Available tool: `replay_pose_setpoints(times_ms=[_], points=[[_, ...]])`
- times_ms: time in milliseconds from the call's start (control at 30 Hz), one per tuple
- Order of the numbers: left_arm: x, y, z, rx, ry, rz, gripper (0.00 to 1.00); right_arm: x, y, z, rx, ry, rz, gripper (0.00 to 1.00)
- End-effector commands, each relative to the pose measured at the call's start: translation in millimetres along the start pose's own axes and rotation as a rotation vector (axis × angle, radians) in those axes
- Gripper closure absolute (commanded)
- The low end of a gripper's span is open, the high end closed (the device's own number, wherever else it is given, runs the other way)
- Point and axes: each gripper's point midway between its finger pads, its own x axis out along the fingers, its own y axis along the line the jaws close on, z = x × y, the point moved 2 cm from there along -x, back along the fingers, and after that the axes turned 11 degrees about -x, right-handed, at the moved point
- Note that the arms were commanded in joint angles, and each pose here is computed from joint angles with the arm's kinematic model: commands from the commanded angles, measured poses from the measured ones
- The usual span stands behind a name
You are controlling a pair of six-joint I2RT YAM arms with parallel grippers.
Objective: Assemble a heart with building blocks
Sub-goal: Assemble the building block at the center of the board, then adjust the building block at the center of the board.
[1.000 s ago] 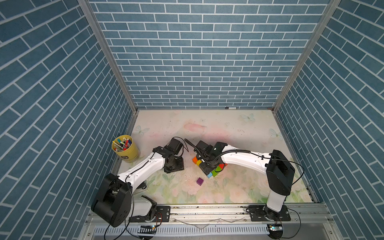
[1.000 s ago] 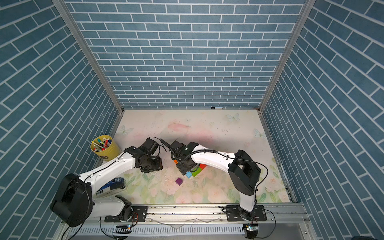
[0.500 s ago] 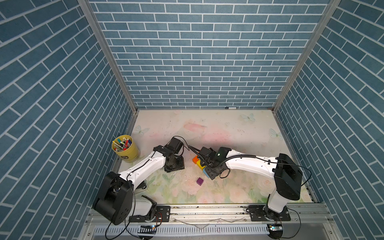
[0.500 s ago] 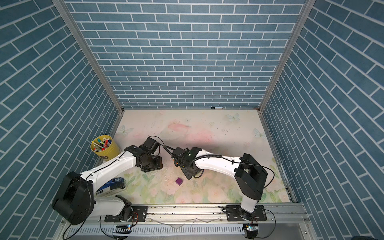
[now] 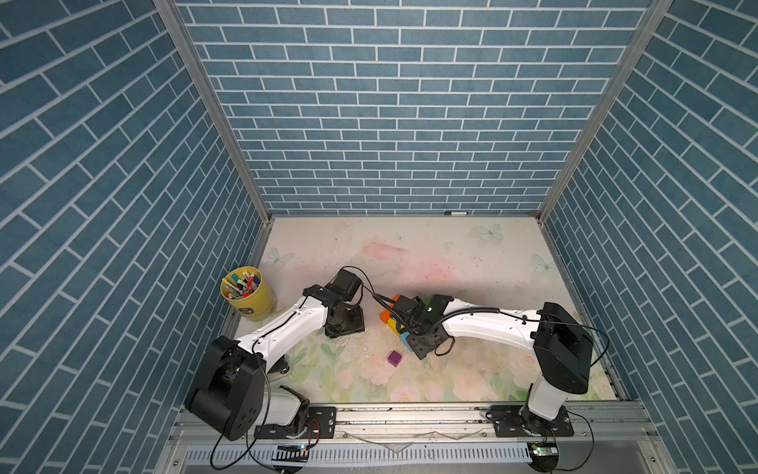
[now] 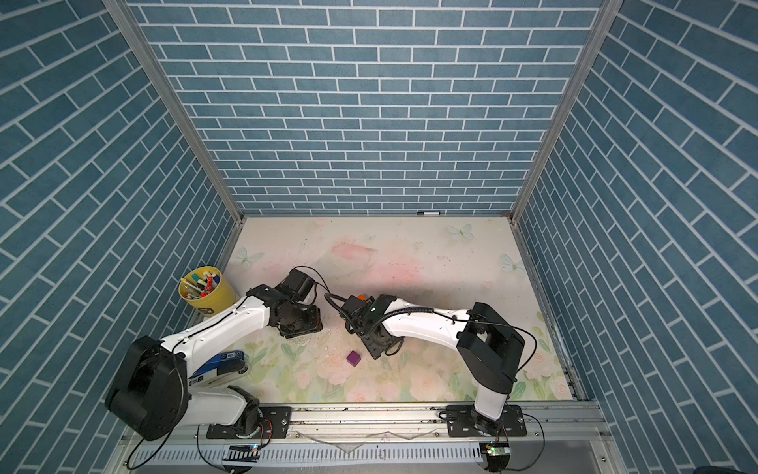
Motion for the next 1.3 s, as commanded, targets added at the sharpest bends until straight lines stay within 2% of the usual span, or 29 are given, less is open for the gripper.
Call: replay_pose_setpoints(times_ms=[0, 600, 867, 967, 1100, 1267], points=[[-4, -2, 6, 0.006, -0.009, 0.001, 0.41, 2, 1, 3, -0.007, 0.017, -0.005, 0.37], [-2, 3, 5, -0.005, -0.004, -0.001, 0.41, 8, -2, 11, -0.036, 0.033, -0.043, 0.36], [-3, 3, 5, -0.008, -0.003, -0.002, 0.41, -2, -5, 13, -0.029, 0.006, -0.054, 0.36], [-4, 2, 5, -0.007, -0.004, -0.006, 0.41, -24, -15, 18, 0.002, -0.057, -0.069, 0.35], [-6, 1, 5, -0.003, -0.003, -0.011, 0.41, -48, -50, 24, 0.127, -0.125, -0.059, 0.32], [-6, -2, 7, -0.004, -0.003, -0.017, 0.41, -38, -98, 28, 0.268, -0.094, -0.041, 0.29]])
